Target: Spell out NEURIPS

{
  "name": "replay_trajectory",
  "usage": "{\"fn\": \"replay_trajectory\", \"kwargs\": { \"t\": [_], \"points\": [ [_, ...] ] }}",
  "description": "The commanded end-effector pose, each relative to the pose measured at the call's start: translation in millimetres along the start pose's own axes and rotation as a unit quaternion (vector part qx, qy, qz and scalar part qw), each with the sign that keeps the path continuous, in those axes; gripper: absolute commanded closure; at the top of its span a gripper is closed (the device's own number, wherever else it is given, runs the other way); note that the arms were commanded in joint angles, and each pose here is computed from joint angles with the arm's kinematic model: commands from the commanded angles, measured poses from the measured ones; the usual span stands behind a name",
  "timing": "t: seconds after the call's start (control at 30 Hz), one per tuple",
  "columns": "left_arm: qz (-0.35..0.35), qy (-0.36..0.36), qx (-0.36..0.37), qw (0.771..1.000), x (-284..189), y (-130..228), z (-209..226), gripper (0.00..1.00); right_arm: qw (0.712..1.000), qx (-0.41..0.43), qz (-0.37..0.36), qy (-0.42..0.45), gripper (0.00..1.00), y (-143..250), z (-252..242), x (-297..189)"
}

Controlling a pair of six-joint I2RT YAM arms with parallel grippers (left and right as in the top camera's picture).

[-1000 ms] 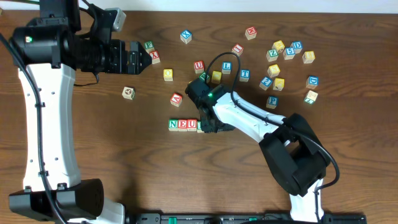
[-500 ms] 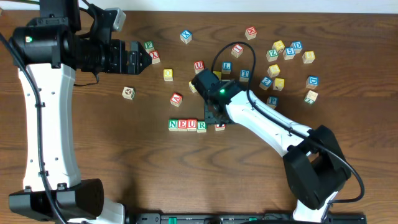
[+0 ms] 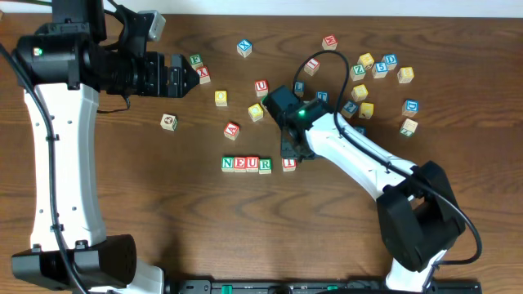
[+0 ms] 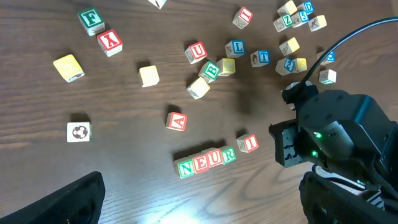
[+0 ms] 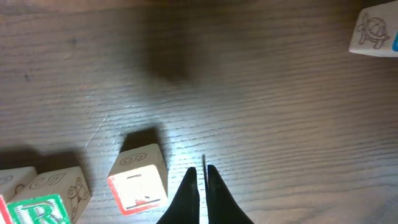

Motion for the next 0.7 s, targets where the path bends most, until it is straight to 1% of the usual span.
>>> {"fn": "replay_trajectory", "kwargs": {
  "t": [0.0, 0.4, 0.67],
  "points": [
    [-0.010, 0.003, 0.011, 1.000, -7, -1, -3, 0.03, 1.000, 0.005, -0.010, 0.014, 0.99, -1, -8, -5],
    [-0.010, 0.003, 0.011, 1.000, -7, -1, -3, 0.02, 1.000, 0.007, 0.019, 0.023, 0.99, 16, -12, 8],
    [-0.010, 0.003, 0.011, 1.000, -7, -1, -3, 0.02, 1.000, -0.010, 0.010, 0.009, 0.99, 24, 3, 10]
  ]
}}
Point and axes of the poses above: each gripper's point midway between its finger pads, its own x axis out along the fingers, its own z axis along the line the jaws close on, y = z × x, the point moved 7 cm from there along -x, back along the fingers, and after that the axes turned 2 degrees about -x, right-handed, at the moved point
